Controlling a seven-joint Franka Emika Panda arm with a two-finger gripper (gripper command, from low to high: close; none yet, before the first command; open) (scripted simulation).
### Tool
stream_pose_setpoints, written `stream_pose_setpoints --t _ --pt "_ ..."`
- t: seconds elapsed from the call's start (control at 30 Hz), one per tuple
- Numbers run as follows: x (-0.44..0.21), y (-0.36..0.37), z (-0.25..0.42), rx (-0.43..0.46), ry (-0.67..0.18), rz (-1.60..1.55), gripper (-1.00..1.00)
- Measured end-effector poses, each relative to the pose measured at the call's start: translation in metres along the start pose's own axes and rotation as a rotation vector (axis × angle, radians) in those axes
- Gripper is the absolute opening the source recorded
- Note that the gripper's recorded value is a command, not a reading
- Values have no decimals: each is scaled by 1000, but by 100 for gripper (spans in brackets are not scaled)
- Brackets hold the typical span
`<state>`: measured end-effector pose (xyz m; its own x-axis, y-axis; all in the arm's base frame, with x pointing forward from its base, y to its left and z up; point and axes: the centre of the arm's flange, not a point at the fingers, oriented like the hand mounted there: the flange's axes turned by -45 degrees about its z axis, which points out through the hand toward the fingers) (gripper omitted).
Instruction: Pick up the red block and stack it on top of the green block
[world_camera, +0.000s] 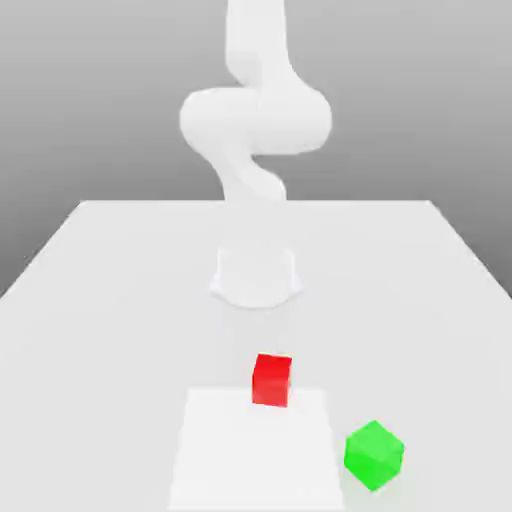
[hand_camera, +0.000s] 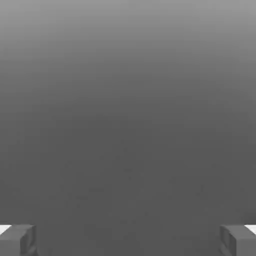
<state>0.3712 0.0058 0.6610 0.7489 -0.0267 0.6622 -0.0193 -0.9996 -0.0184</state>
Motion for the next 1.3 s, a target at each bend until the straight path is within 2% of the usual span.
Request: stream_pose_setpoints --t 0.3,0.6,0.8,0.83,1.07,1.3 --pt "-123 -12 192 -19 -330 66 0" --pt "-333 -8 305 -75 -693 148 0" --pt "-378 -7 341 -79 -720 154 0" --pt "-384 -7 346 -78 -720 154 -100" --pt "-385 -7 347 -79 -719 154 -100" --pt "-353 -8 313 -81 -719 153 -100"
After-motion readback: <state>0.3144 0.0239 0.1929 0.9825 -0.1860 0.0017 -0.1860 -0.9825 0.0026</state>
